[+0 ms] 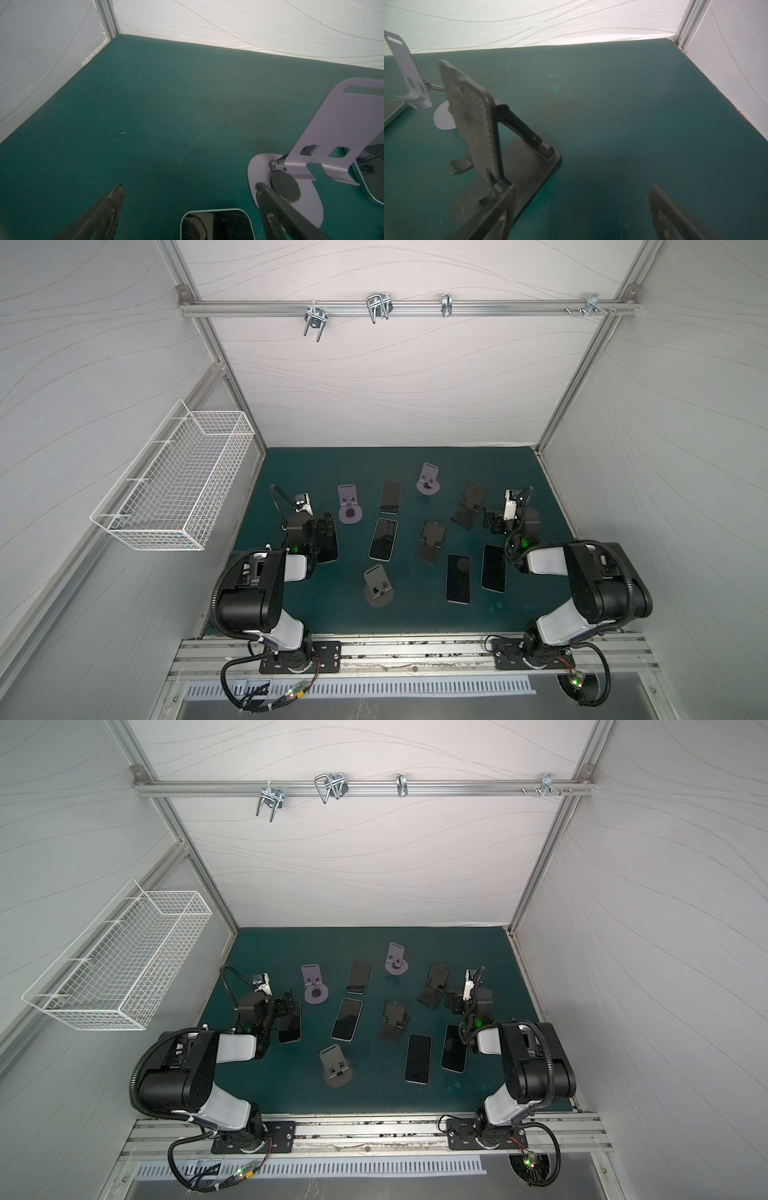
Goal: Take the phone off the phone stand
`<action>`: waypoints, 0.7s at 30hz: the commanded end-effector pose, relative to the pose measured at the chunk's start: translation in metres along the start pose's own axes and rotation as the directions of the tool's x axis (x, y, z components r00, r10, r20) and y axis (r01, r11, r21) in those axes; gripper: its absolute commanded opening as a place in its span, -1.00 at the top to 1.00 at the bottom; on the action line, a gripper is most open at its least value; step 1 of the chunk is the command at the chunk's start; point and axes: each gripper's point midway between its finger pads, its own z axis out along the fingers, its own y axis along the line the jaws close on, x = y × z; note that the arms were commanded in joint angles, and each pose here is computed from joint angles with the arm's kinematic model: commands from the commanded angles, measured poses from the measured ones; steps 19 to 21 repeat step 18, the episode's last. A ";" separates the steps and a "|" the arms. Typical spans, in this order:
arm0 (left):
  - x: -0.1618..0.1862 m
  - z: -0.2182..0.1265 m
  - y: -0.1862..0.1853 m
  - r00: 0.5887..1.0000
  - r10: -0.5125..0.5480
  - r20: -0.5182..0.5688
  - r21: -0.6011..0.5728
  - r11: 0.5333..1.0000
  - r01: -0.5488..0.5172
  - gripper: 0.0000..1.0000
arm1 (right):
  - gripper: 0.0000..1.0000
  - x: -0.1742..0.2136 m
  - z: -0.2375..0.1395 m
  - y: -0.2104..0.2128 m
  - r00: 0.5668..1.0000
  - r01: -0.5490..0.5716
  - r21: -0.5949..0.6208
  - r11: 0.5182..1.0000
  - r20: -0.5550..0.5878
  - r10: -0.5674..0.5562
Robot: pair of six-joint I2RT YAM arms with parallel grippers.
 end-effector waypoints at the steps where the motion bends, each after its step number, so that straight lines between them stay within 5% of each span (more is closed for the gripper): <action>1: -0.015 0.005 -0.002 0.999 0.016 0.040 -0.010 1.000 -0.016 -0.98 | -0.98 0.001 0.001 -0.002 1.000 0.021 0.016 1.000 -0.007 -0.021; 21: -0.014 0.004 -0.002 0.999 0.012 0.037 0.004 1.000 -0.012 -0.98 | -0.98 0.000 0.001 -0.002 1.000 0.022 0.017 1.000 -0.006 -0.022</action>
